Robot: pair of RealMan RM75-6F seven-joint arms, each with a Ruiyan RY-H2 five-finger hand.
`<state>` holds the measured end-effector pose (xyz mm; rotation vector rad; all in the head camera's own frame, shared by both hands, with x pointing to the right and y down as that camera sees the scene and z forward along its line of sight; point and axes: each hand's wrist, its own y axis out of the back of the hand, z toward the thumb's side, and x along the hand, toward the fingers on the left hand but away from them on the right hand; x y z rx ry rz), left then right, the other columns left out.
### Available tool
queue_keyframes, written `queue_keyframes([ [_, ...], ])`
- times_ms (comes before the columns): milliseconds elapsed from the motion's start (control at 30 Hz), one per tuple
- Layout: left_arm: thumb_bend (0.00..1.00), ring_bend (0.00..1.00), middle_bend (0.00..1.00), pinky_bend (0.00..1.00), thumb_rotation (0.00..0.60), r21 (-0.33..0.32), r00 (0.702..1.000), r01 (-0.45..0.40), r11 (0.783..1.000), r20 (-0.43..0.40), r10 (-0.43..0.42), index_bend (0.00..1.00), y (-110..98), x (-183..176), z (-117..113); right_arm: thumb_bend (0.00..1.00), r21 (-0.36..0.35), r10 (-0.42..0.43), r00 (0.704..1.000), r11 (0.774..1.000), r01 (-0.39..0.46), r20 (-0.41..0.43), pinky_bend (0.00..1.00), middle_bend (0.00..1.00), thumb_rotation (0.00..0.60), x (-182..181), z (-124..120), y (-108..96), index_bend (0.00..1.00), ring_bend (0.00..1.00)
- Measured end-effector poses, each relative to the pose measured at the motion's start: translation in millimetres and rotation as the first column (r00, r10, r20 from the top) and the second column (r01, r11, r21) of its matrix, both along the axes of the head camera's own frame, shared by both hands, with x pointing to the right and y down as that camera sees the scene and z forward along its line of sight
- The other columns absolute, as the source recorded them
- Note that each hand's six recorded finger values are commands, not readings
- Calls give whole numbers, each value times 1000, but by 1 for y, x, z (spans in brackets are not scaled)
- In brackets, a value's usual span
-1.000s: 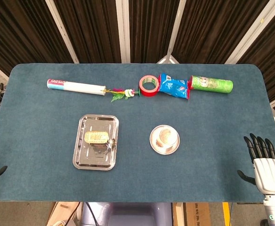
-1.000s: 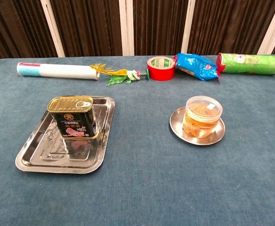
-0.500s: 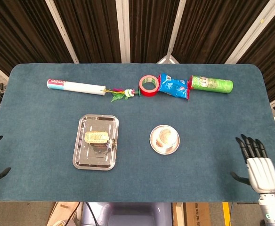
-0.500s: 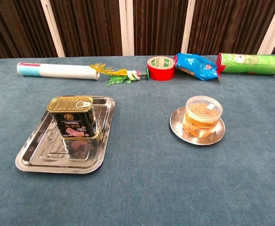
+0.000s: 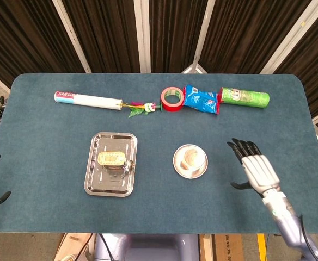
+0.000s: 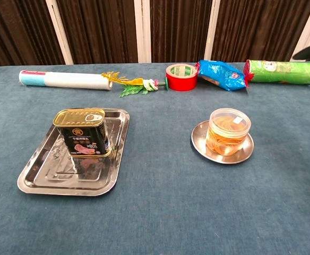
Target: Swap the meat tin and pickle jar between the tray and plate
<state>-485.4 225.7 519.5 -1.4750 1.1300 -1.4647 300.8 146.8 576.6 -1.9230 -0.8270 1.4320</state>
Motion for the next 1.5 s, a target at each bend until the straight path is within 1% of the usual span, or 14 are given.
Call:
queue_keyframes([
  [133, 196, 0, 0, 51, 600, 1, 1000, 2, 1000, 0, -2, 154, 1, 0, -1, 63, -44, -9, 1000, 999, 9, -5, 0, 25, 600, -23, 10, -11, 15, 0],
  [233, 196, 0, 0, 51, 600, 0, 1000, 5, 1000, 3, -5, 154, 1, -1, -1, 64, -69, -35, 999, 997, 35, -4, 0, 26, 600, -44, 19, -17, 15, 0],
  [333, 196, 0, 0, 51, 600, 0, 1000, 11, 1000, 6, -11, 154, 1, -2, -1, 64, -84, -71, 997, 994, 71, -1, 0, 26, 600, -69, 27, -22, 15, 0],
  [433, 196, 0, 0, 51, 600, 0, 1000, 20, 1000, 11, -20, 154, 0, -4, -1, 63, -98, -93, 996, 991, 92, -9, 0, 26, 600, -87, 36, -25, 15, 0],
  [633, 195, 0, 0, 51, 600, 2, 999, 37, 999, 22, -37, 154, -1, -8, -1, 64, -118, -111, 993, 987, 106, -38, 0, 26, 600, -109, 55, -33, 15, 0],
  [800, 195, 0, 0, 51, 600, 3, 998, 48, 999, 31, -49, 162, -3, -10, -1, 64, -136, -122, 991, 984, 113, -60, 0, 28, 600, -119, 66, -36, 34, 2],
  [933, 196, 0, 0, 56, 600, 1, 998, 54, 999, 34, -54, 165, -3, -11, 0, 63, -152, -138, 987, 980, 125, -84, 0, 72, 600, -122, 73, -34, 84, 46],
  [1200, 195, 0, 0, 56, 600, 3, 998, 59, 998, 34, -59, 167, -3, -11, -1, 64, -135, -152, 982, 981, 137, -111, 0, 169, 600, -126, 78, -34, 189, 161],
  [1300, 195, 0, 0, 59, 600, 5, 998, 61, 998, 33, -61, 168, -3, -11, -1, 64, -127, -151, 981, 983, 135, -124, 0, 189, 600, -126, 81, -34, 208, 194],
  [1500, 196, 0, 0, 62, 600, 8, 997, 68, 998, 35, -68, 168, -3, -12, -1, 63, -128, -150, 978, 983, 131, -148, 0, 199, 600, -122, 90, -33, 220, 216],
])
